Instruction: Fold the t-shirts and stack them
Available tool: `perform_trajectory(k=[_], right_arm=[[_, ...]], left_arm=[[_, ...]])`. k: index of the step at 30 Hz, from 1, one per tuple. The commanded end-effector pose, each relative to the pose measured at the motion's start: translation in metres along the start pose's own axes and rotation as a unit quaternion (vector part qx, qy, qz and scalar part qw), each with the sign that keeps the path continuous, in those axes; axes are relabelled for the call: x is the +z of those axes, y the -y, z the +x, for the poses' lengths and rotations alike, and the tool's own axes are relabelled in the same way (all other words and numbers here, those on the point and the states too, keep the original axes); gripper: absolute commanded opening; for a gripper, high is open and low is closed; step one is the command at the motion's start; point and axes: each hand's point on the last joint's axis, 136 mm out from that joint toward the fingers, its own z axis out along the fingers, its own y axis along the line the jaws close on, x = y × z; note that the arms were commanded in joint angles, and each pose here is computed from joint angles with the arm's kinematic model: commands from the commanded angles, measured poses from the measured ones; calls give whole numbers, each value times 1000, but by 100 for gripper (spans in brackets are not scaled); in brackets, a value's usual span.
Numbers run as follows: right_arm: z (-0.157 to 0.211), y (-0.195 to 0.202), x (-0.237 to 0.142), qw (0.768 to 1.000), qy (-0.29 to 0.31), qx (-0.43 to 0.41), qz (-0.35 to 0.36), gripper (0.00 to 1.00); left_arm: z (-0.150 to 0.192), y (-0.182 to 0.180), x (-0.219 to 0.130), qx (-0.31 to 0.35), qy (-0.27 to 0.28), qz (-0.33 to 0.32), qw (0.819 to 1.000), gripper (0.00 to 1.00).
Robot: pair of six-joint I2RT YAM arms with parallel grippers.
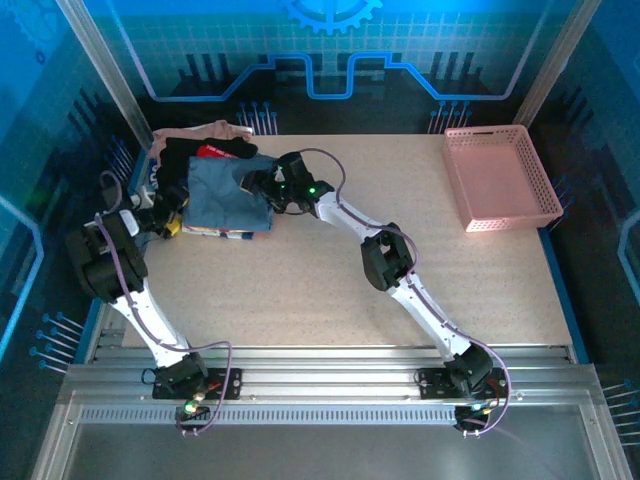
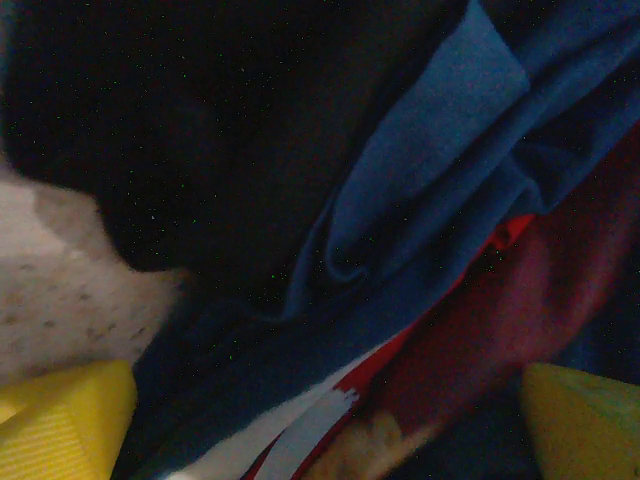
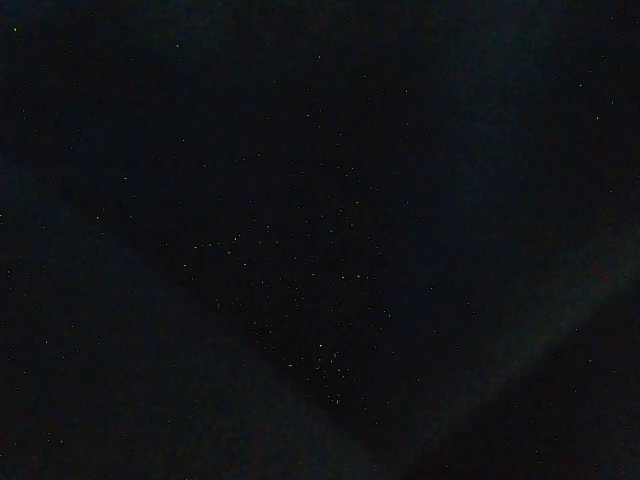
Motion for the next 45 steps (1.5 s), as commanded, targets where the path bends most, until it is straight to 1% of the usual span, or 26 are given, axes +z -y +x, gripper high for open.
perform_trajectory(k=[1, 4, 9, 11, 12, 14, 16, 18, 19, 22, 25, 27, 29, 30, 31, 33, 35, 36, 39, 42, 43, 45], right_arm=[[39, 44, 0, 993, -77, 54, 68, 90], [39, 44, -1, 993, -81, 55, 64, 90], [43, 46, 0, 993, -91, 58, 58, 90], [46, 45, 0, 992, -96, 58, 57, 90], [47, 44, 0, 992, -98, 56, 57, 90], [49, 41, -2, 992, -102, 52, 55, 90], [49, 39, -4, 992, -104, 48, 55, 90], [49, 39, -5, 992, -103, 48, 56, 90], [51, 38, -4, 992, -104, 48, 55, 90], [51, 35, -4, 992, -103, 45, 52, 90], [55, 37, -3, 992, -107, 47, 55, 90], [56, 39, -3, 991, -109, 47, 59, 90], [58, 38, -2, 991, -110, 47, 59, 90], [58, 37, -3, 991, -110, 46, 60, 90], [58, 38, -2, 991, -109, 46, 61, 90], [60, 38, -1, 991, -109, 47, 61, 89], [61, 40, 0, 991, -111, 48, 63, 88], [62, 41, 1, 990, -111, 49, 64, 87], [60, 39, 2, 991, -107, 52, 60, 81], [58, 37, 6, 992, -100, 61, 51, 74], [58, 37, 8, 992, -98, 65, 48, 70], [58, 36, 12, 992, -92, 73, 42, 62]], left_arm=[[2, 14, -13, 14, 6, 14, 1000, 99], [11, 20, -17, 41, 25, 40, 998, 99], [19, 25, 3, 68, 9, 63, 996, 99], [21, 24, 12, 84, 4, 48, 995, 99], [22, 20, 17, 76, -8, 42, 996, 99], [20, 21, 17, 75, -11, 42, 996, 99], [21, 20, 16, 83, -8, 28, 996, 99], [25, 14, 20, 89, -23, 2, 996, 99], [25, 13, 22, 86, -27, -1, 996, 99], [28, 19, 31, 87, -41, 5, 995, 99], [43, 36, 49, 101, -67, 29, 992, 99], [54, 44, 57, 116, -96, 26, 988, 99], [57, 42, 60, 109, -105, 21, 988, 97], [58, 40, 61, 104, -109, 18, 988, 93], [59, 39, 62, 102, -112, 17, 988, 86], [57, 44, 61, 98, -112, 24, 989, 61], [53, 57, 57, 97, -100, 42, 989, 42], [52, 66, 54, 99, -97, 49, 989, 35], [53, 92, 48, 115, -100, 64, 986, 22], [53, 114, 46, 119, -103, 83, 984, 5], [55, 121, 47, 122, -109, 91, 982, 2], [56, 135, 46, 134, -113, 99, 980, 1]])
